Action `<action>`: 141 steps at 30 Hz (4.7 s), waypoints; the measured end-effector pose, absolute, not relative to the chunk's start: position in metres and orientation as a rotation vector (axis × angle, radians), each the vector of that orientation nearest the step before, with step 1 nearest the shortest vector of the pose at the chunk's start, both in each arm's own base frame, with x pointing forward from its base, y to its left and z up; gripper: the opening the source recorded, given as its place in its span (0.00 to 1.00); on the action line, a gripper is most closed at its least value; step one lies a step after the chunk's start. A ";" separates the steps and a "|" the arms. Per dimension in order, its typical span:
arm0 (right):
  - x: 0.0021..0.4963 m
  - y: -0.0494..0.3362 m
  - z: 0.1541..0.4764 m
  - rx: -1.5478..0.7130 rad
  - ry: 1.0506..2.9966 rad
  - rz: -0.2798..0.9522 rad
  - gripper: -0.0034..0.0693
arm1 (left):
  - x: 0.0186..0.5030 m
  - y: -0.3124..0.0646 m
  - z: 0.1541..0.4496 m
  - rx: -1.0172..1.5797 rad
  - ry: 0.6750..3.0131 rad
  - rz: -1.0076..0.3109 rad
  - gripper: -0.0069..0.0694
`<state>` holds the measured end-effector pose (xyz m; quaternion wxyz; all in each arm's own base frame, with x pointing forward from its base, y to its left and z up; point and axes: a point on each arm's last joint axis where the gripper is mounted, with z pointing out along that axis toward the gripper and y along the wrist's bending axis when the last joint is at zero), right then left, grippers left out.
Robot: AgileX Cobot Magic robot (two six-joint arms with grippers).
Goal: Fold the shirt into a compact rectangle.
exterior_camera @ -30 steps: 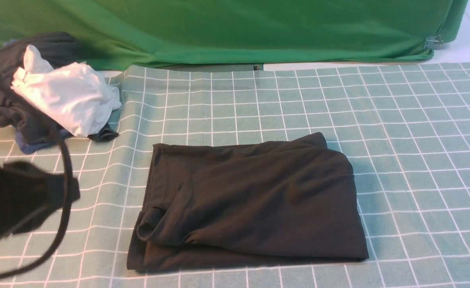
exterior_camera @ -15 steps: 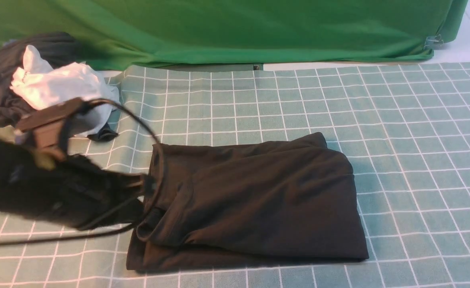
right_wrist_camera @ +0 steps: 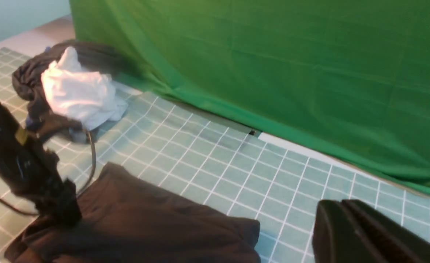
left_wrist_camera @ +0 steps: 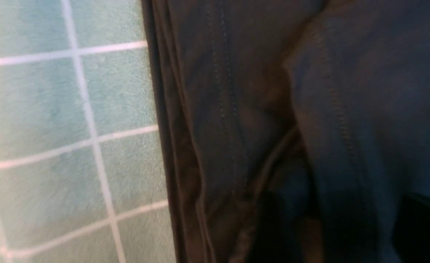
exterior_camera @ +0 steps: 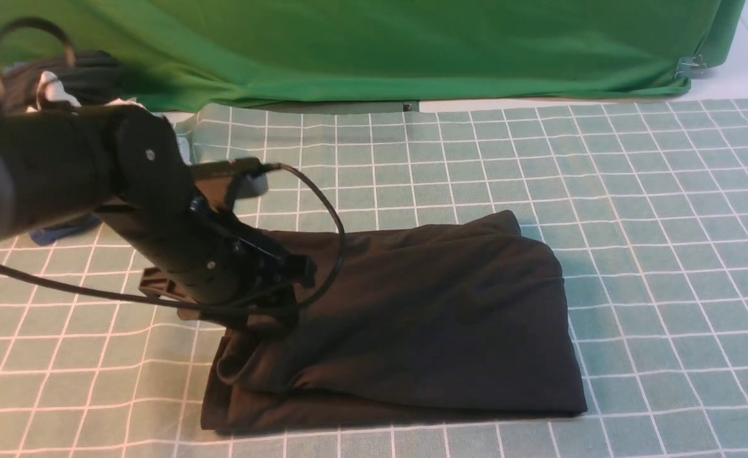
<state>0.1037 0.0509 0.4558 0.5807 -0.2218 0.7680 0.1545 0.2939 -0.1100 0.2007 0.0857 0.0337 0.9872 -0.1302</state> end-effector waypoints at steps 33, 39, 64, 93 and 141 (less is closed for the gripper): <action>0.105 0.050 0.459 -0.493 1.758 0.356 0.07 | 0.271 -0.110 0.221 0.129 2.943 -0.498 0.11; 0.106 0.050 0.460 -0.490 1.751 0.354 0.07 | 0.256 -0.102 0.218 0.045 2.960 -0.455 0.11; 0.107 0.049 0.462 -0.475 1.729 0.349 0.08 | 0.261 -0.100 0.257 0.083 3.015 -0.366 0.72; 0.107 0.049 0.461 -0.483 1.733 0.341 0.13 | 0.316 -0.116 0.180 0.047 3.057 -0.350 0.09; -0.014 0.000 0.368 -0.148 1.117 0.176 0.20 | 0.053 -0.025 0.296 0.057 1.798 -0.526 0.11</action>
